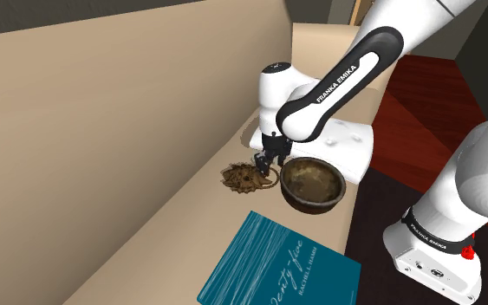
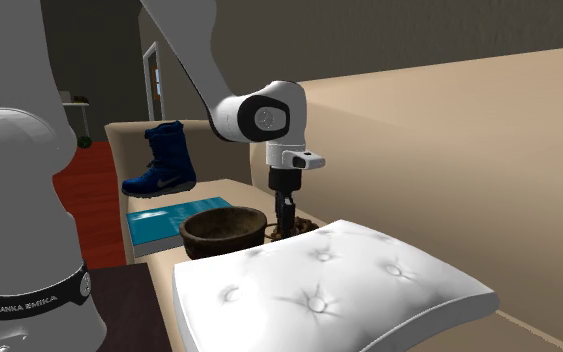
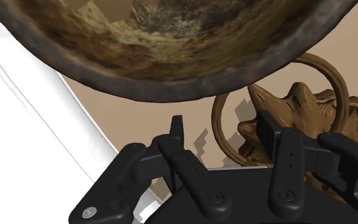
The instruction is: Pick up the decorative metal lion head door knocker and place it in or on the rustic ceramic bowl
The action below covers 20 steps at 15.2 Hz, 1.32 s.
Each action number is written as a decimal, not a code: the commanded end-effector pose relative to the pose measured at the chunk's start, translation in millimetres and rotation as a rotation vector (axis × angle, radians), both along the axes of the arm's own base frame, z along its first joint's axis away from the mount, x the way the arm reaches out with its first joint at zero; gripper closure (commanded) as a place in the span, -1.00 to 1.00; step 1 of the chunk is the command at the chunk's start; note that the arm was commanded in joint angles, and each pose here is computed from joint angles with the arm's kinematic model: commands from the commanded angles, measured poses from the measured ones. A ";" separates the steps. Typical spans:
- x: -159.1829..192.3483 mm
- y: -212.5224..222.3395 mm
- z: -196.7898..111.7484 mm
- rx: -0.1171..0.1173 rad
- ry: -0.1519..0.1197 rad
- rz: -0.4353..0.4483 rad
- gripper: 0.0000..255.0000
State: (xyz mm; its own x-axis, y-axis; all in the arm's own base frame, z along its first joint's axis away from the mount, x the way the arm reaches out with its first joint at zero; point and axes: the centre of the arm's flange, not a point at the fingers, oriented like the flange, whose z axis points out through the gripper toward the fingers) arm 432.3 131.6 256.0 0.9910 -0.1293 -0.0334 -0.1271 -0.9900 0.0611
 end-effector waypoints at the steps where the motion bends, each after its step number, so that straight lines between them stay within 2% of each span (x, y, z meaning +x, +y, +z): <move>1: 0.0 0.0 0.0 0.000 0.000 0.000 1.00; 9: 0.0 0.0 -0.1 0.000 0.000 0.000 1.00; 20: 0.0 0.0 58.0 0.000 0.000 0.000 1.00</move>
State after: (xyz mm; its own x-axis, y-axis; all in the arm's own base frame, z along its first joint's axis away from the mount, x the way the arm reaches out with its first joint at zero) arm 433.4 131.0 309.2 0.9910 -0.1295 -0.0334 -0.1273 -0.9900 0.0611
